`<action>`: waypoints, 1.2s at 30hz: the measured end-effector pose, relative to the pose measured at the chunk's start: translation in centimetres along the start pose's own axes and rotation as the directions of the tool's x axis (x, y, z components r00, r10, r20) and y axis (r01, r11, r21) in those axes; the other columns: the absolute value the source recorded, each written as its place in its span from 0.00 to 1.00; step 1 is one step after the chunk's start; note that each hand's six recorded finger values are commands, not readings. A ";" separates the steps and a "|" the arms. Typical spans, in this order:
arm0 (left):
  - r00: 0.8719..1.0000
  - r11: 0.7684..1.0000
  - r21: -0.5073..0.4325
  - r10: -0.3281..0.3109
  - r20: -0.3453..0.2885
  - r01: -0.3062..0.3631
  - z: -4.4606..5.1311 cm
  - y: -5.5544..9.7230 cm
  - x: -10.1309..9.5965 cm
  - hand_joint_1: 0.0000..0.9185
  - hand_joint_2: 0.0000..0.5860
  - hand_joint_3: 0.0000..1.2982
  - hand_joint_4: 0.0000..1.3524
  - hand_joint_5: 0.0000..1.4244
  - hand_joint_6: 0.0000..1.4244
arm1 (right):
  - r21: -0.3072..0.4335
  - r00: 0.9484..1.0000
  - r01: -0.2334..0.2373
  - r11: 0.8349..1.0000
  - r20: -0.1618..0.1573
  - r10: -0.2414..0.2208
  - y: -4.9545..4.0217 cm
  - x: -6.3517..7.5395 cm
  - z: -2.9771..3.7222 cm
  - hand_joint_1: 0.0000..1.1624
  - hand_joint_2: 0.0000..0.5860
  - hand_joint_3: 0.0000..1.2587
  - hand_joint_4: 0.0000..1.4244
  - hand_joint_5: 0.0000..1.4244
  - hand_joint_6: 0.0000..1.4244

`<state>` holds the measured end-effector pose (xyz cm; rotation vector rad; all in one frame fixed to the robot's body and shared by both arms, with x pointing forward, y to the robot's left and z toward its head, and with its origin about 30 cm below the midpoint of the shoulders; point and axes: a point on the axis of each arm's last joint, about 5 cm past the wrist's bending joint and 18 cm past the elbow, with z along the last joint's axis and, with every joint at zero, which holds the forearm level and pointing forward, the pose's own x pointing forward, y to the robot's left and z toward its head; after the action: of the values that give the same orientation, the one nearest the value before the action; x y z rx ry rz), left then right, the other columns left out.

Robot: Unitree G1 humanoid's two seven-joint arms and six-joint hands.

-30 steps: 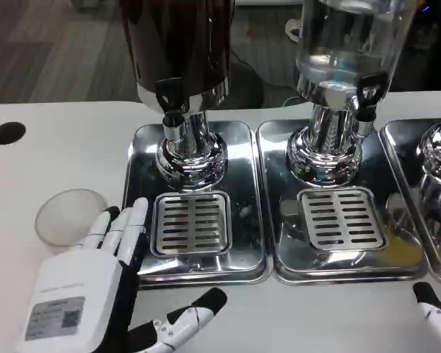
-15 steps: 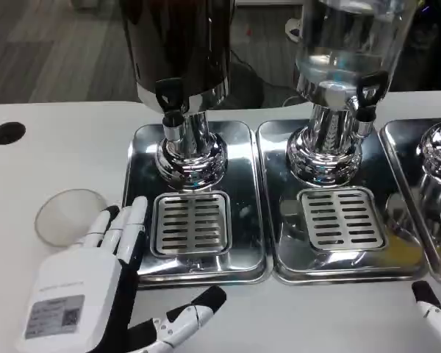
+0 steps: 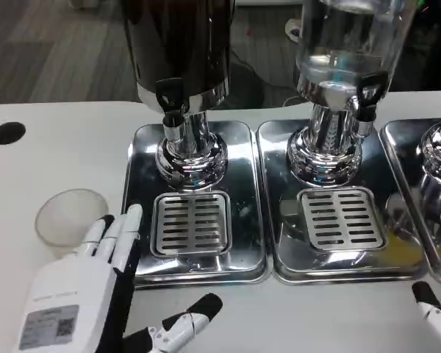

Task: Grasp the cup under the faucet to collect the drink, then remove the cup.

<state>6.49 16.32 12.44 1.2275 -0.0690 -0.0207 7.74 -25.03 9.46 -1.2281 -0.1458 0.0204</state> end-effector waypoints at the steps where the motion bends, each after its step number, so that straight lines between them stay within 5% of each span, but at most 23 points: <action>1: 1.000 1.000 0.001 0.012 0.003 -0.012 -0.01 0.1 -0.1 0.00 0.15 0.01 0.00 0.04 0.18 | 0.001 1.000 -0.002 1.000 -0.002 0.002 0.01 -0.1 0.00 0.25 0.65 0.08 0.00 0.00 0.00; 13: 0.994 0.993 -0.062 0.093 -0.048 -0.096 -1.12 1.1 -1.0 0.00 0.09 0.03 0.00 0.07 0.22 | 0.028 1.000 0.024 0.999 0.016 -0.025 -0.28 0.0 0.66 0.25 0.65 0.09 0.00 0.00 0.00; 22: 0.967 0.979 -0.031 0.194 -0.165 -0.201 -3.04 3.3 0.0 0.00 0.07 0.02 0.00 0.07 0.21 | 0.074 1.000 0.007 0.997 0.023 -0.008 -0.23 -1.1 0.77 0.24 0.65 0.11 0.00 0.00 0.00; 29: 0.949 0.983 0.019 0.184 -0.255 -0.185 -4.75 4.6 2.2 0.00 0.08 0.02 0.00 0.07 0.23 | 0.102 0.999 0.002 0.995 0.038 -0.006 -0.41 -1.8 0.86 0.23 0.64 0.11 0.00 0.00 0.00; 36: 0.934 0.988 0.038 0.152 -0.322 -0.148 -5.78 3.8 4.2 0.07 0.08 0.05 0.01 0.11 0.29 | 0.128 0.998 -0.011 0.992 0.060 0.003 -0.53 -2.7 0.97 0.21 0.65 0.12 0.00 0.00 0.00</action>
<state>10.99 22.82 14.29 1.2214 0.1247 0.3158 4.88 -24.55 9.99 -1.1003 -0.1900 0.0716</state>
